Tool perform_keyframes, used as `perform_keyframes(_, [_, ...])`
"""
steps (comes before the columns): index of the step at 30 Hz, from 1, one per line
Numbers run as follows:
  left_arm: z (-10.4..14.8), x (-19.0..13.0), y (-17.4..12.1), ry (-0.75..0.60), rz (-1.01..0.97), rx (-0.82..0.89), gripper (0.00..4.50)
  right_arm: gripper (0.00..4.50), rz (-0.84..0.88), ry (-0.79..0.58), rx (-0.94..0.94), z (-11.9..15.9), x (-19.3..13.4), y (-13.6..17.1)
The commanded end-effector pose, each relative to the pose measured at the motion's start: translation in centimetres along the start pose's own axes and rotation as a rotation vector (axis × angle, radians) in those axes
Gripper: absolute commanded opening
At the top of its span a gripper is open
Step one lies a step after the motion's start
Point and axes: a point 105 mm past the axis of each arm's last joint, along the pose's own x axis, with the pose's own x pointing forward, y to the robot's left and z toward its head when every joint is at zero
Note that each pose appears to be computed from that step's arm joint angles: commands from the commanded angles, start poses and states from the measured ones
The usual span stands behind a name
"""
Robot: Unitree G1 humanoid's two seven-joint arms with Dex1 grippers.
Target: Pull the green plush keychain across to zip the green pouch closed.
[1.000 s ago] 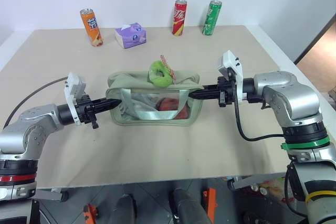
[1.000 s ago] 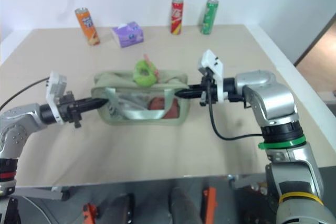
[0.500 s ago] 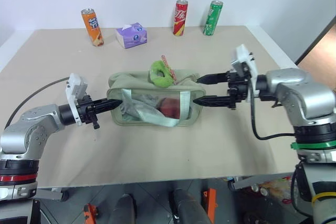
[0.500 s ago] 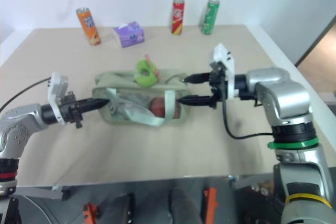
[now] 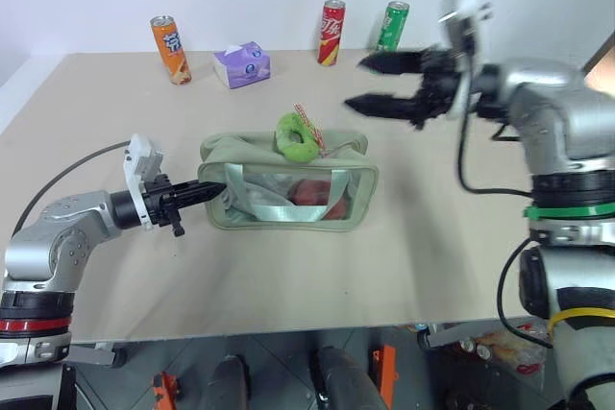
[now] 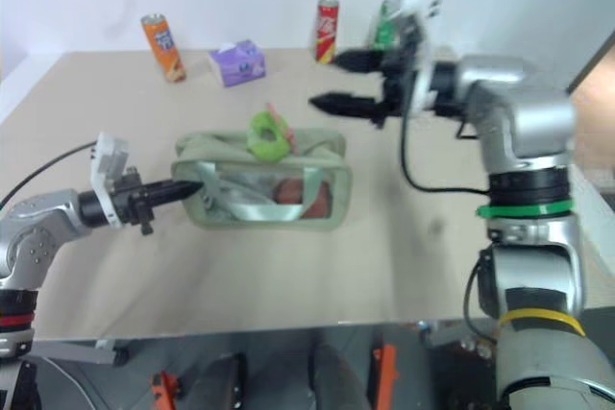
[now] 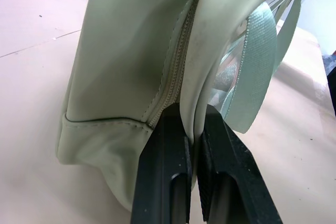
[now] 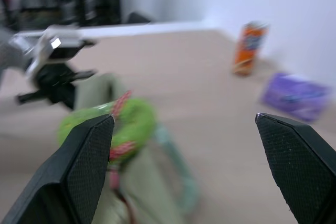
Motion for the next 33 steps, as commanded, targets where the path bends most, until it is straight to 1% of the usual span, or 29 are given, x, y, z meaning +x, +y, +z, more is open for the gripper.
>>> perform_keyframes(1, [0.8,0.1,-0.4,-0.006,-0.015,0.039,0.00,4.47,0.053,0.033,-0.117,1.1,0.8,0.4])
perform_keyframes(5, [0.8,-0.1,-0.9,-0.003,-0.021,0.050,0.00,4.47,0.104,0.097,-0.150,0.8,1.9,-0.5])
perform_keyframes(12, [0.7,0.2,-1.3,0.001,-0.024,0.062,0.00,4.47,0.225,0.178,-0.193,0.3,3.2,-0.1])
perform_keyframes(22, [0.3,0.1,-2.0,-0.011,-0.009,0.060,0.00,4.47,0.248,0.213,-0.159,-1.8,5.0,-0.2])
perform_keyframes(23, [0.2,0.0,-2.0,-0.011,-0.004,0.061,0.00,4.22,0.248,0.213,-0.157,-1.8,5.1,-0.2])
perform_keyframes(26, [0.3,0.0,-2.0,-0.015,0.004,0.060,0.00,3.28,0.247,0.207,-0.148,-1.9,5.2,-0.3])
perform_keyframes(28, [0.3,-0.1,-2.0,-0.016,0.006,0.060,0.00,2.50,0.247,0.203,-0.145,-2.0,5.1,-0.3])
perform_keyframes(31, [0.2,-0.3,-2.0,-0.017,0.012,0.055,0.00,1.58,0.233,0.198,-0.146,-2.1,4.7,-0.6])
perform_keyframes(32, [0.2,-0.3,-2.0,-0.017,0.013,0.054,0.00,0.99,0.231,0.197,-0.146,-2.1,4.7,-0.7])
perform_keyframes(33, [0.2,-0.3,-1.9,-0.017,0.015,0.052,0.00,0.81,0.229,0.196,-0.145,-2.1,4.6,-0.7])
